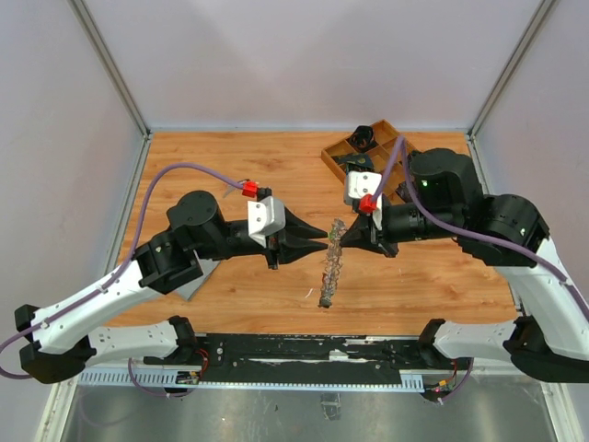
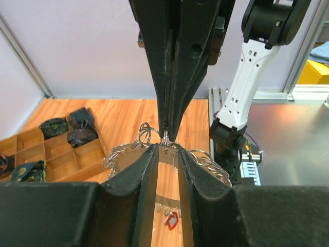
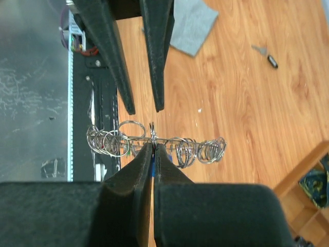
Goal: Put the keys on the keyring
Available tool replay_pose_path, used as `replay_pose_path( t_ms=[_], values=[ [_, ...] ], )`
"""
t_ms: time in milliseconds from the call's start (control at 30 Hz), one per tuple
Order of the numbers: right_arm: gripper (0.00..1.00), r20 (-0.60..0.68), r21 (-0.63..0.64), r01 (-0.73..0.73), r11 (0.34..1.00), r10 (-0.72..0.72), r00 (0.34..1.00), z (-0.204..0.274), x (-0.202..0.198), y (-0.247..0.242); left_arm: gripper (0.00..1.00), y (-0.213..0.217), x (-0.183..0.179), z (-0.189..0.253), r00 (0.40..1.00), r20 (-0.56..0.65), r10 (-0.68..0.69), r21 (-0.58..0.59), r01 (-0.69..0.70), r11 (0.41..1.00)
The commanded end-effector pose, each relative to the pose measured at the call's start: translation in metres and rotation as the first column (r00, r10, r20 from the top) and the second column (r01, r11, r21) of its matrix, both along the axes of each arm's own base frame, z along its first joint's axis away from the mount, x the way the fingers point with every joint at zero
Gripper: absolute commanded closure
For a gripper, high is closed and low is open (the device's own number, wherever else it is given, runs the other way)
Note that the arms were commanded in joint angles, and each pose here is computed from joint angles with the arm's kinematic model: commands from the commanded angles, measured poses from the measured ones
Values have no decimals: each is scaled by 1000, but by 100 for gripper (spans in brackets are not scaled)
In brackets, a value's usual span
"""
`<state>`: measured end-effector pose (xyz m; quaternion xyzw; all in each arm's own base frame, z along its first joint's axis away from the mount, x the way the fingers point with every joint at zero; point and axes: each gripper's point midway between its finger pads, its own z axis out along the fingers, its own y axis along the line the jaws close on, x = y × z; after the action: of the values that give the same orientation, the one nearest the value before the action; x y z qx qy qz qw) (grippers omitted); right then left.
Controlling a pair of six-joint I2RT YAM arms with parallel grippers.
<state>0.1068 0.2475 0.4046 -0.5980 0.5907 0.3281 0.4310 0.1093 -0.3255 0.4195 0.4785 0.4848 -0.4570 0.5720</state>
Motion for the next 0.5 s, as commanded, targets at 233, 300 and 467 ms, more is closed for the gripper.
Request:
replay_pose_path(
  t_ms=[233,300,467],
  values=[
    [100,-16,-268,75,961,-82,996,-26,1,-25,72,-19,7,-25,1000,-17,-14,70,15,997],
    [100,-18,-269,70,960,-77,997,-26,0,-23,72,-21,8,-26,1000,-19,-15,70,16,997],
    [100,-8,-252,75,965,-79,997,-23,1,-16,71,-26,7,-29,999,-24,-31,78,33,996]
  ],
)
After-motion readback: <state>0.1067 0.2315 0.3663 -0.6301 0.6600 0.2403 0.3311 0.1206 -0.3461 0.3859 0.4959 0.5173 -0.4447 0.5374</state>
